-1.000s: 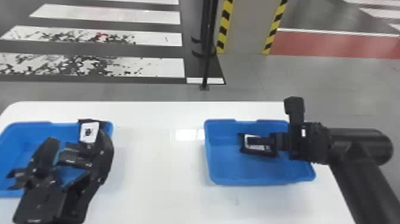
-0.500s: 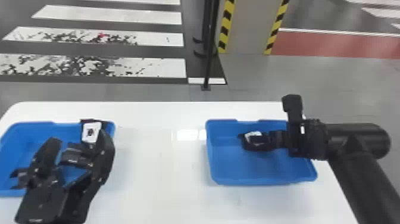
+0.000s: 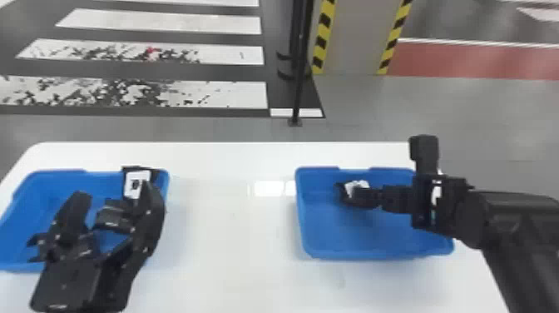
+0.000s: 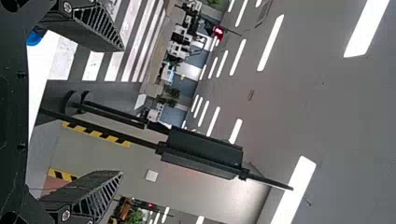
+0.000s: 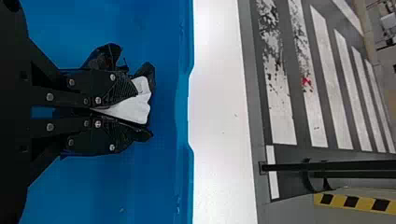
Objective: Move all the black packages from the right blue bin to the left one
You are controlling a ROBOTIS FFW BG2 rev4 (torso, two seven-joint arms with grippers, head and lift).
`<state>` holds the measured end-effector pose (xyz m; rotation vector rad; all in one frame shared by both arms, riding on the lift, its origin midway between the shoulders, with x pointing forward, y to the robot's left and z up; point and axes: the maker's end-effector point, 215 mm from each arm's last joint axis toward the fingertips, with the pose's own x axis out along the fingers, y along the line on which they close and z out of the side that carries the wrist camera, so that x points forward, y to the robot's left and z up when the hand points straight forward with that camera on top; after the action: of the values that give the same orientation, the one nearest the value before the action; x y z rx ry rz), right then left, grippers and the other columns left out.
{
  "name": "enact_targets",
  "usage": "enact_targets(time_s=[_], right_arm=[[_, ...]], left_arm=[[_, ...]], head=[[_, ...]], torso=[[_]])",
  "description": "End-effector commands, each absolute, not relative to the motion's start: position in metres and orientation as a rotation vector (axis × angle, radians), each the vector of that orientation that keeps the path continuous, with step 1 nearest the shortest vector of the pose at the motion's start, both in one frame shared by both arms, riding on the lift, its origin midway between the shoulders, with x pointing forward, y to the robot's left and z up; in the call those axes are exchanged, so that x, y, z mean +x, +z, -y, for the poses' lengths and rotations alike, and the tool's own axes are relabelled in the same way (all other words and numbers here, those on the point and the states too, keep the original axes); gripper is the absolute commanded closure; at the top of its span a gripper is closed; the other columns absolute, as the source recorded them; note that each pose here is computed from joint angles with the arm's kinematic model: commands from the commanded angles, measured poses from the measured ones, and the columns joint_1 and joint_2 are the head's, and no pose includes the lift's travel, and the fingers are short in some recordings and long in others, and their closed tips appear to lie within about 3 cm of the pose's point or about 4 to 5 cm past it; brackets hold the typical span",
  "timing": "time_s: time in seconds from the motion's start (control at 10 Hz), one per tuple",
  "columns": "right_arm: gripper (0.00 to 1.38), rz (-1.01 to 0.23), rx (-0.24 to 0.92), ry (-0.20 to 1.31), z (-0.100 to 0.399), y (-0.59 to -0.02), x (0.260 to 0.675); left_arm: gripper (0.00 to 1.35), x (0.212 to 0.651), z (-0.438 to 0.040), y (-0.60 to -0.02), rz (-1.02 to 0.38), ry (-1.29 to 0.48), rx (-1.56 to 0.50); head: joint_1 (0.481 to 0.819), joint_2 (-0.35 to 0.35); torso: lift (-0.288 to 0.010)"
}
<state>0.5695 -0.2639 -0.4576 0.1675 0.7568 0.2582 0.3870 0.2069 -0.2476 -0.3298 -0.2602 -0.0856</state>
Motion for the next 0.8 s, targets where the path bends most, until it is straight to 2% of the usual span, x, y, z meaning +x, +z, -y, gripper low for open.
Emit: enact_targets(time_s=[0.0, 0.2, 0.4, 0.7], right_arm=[[1.23, -0.651, 0.181, 0.287, 0.253, -0.419, 0.570], [1.23, -0.522, 0.311, 0.437, 0.208, -0.374, 0.577], [1.23, -0.404, 0.470, 0.715, 0.119, -0.320, 0.569], [1.23, -0.401, 0.586, 1.002, 0.018, -0.285, 0.520]], left_arm=[[0.10, 0.385, -0.211, -0.243, 0.278, -0.078, -0.328], [0.09, 0.381, -0.213, -0.229, 0.327, -0.071, -0.328], [0.10, 0.382, -0.205, -0.224, 0.340, -0.087, -0.377], [0.18, 0.386, -0.172, -0.216, 0.340, -0.161, -0.456]], head=[[0.695, -0.072], [0.695, -0.041], [0.695, 0.011], [0.695, 0.144]], torso=[[-0.132], [-0.132], [-0.132], [-0.132]])
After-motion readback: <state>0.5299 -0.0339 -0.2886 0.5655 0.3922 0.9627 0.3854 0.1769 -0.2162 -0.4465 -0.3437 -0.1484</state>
